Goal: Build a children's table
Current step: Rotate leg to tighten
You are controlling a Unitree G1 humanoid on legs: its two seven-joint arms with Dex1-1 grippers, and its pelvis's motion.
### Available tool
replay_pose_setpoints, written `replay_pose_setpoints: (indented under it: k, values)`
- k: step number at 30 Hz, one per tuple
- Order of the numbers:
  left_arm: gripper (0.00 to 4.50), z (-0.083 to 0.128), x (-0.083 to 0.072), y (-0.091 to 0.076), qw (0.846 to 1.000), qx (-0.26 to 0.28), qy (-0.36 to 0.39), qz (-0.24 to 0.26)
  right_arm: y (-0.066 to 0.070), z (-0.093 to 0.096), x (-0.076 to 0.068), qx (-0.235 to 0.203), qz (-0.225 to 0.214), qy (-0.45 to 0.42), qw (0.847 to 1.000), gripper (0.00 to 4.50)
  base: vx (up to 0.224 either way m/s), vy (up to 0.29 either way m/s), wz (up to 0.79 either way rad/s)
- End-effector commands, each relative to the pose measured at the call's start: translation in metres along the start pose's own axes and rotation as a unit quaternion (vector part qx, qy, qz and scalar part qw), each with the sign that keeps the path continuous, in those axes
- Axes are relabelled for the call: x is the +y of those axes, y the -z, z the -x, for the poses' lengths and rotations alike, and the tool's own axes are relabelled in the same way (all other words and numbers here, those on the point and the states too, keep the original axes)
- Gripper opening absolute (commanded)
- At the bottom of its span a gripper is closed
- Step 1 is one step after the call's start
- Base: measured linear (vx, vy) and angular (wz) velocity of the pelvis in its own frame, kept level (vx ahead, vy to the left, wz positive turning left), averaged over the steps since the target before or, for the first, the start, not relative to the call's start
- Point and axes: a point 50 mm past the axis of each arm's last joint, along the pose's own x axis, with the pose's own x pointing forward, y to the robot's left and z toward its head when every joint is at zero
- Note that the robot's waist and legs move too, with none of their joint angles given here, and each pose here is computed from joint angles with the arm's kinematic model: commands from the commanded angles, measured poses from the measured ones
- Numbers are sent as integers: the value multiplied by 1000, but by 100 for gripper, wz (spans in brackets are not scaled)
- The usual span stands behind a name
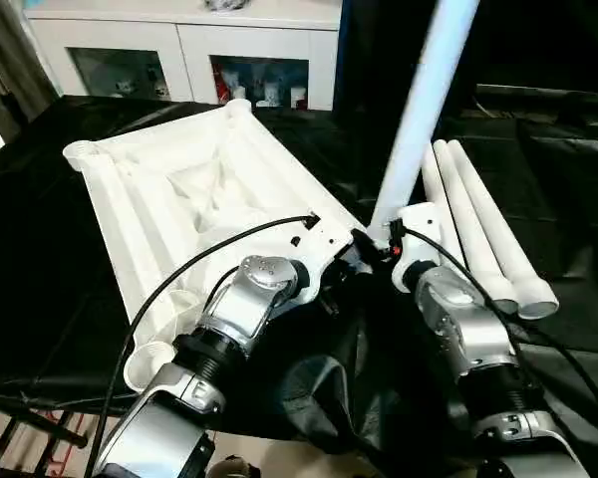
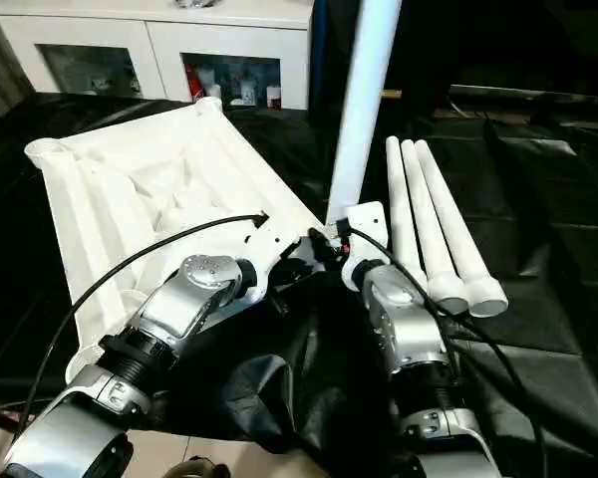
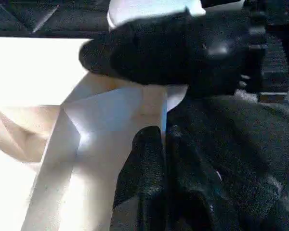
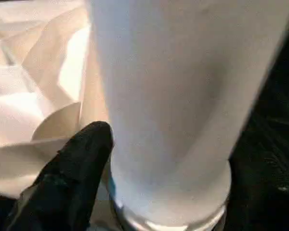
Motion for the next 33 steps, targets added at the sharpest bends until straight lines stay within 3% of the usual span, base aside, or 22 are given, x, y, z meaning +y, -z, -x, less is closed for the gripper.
replay_pose_setpoints:
  k: [1,6,10,16,21,27,33]
  values:
    - [0,3,-5,-15,998,-58,25,-11,10,0,13,26,8,-70,997,370,0,0,0]
    - [0,18,1,-5,995,-48,75,-37,-2,16,1,21,60,-148,987,370,0,0,0]
    - [0,36,-1,1,984,-50,154,-69,-11,32,-3,29,103,-239,965,370,0,0,0]
    - [0,49,1,5,976,-29,197,-87,-13,44,-9,56,134,-293,945,370,0,0,0]
    - [0,51,3,6,976,-26,199,-89,-12,46,-10,67,142,-310,938,370,0,0,0]
    - [0,53,4,7,975,-25,202,-88,-10,47,-4,67,134,-328,933,294,0,0,0]
    - [0,51,3,7,976,-27,200,-82,-6,48,0,62,111,-330,935,272,0,0,0]
